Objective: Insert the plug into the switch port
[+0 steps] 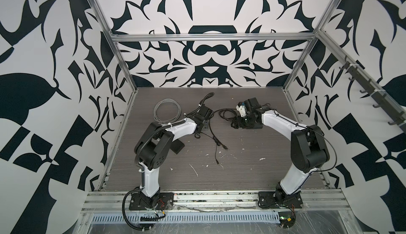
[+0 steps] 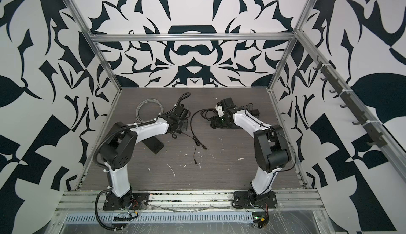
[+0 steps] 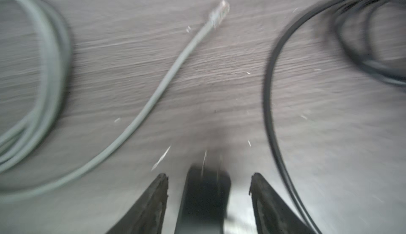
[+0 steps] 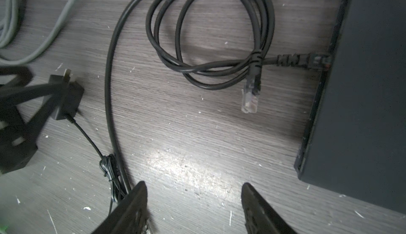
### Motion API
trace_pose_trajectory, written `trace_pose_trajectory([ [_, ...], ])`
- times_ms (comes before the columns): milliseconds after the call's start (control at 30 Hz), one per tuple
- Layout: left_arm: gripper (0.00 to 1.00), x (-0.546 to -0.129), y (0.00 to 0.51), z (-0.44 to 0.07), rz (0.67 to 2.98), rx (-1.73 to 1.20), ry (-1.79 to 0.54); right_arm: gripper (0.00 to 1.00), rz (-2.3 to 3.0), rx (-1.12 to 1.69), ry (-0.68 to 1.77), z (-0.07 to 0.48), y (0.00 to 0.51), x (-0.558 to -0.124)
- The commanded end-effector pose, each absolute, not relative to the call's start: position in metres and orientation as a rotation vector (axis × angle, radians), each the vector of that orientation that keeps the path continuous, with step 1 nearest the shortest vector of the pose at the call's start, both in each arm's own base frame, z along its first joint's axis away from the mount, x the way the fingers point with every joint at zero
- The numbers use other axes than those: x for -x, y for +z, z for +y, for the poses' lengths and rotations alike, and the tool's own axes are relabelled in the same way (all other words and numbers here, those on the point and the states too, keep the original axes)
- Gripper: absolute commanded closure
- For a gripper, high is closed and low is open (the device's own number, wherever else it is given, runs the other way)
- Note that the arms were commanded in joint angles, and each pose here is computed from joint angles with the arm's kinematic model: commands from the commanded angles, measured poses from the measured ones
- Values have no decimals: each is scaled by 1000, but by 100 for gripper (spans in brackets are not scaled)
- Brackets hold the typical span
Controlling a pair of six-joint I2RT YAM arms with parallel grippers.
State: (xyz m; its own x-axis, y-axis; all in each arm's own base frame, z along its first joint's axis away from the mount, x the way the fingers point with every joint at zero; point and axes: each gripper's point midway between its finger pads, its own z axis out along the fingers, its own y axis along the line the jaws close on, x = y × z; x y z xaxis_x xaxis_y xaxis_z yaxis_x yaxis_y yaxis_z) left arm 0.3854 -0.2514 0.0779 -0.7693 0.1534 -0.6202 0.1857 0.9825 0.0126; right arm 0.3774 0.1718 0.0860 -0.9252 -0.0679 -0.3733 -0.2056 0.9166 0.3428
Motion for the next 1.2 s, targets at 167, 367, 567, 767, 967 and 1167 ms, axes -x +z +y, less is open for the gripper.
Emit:
trace_pose_trajectory([
  [167,39,-289,67,-289,2541,-219,-158,30,2699,137,541,173,85,-388],
  [367,42,-246,43,-306,2580,-198,-162,34,2698,73,516,164,82,-392],
  [567,47,-225,27,-313,2612,-231,-120,36,2679,39,511,158,87,-390],
  [767,54,-226,17,-317,2597,-236,-116,41,2688,8,516,154,85,-389],
  [967,70,-228,12,-322,2602,-269,-90,46,2695,30,520,154,88,-385],
  [1167,83,-231,6,-324,2613,-276,-124,49,2698,55,571,158,92,-373],
])
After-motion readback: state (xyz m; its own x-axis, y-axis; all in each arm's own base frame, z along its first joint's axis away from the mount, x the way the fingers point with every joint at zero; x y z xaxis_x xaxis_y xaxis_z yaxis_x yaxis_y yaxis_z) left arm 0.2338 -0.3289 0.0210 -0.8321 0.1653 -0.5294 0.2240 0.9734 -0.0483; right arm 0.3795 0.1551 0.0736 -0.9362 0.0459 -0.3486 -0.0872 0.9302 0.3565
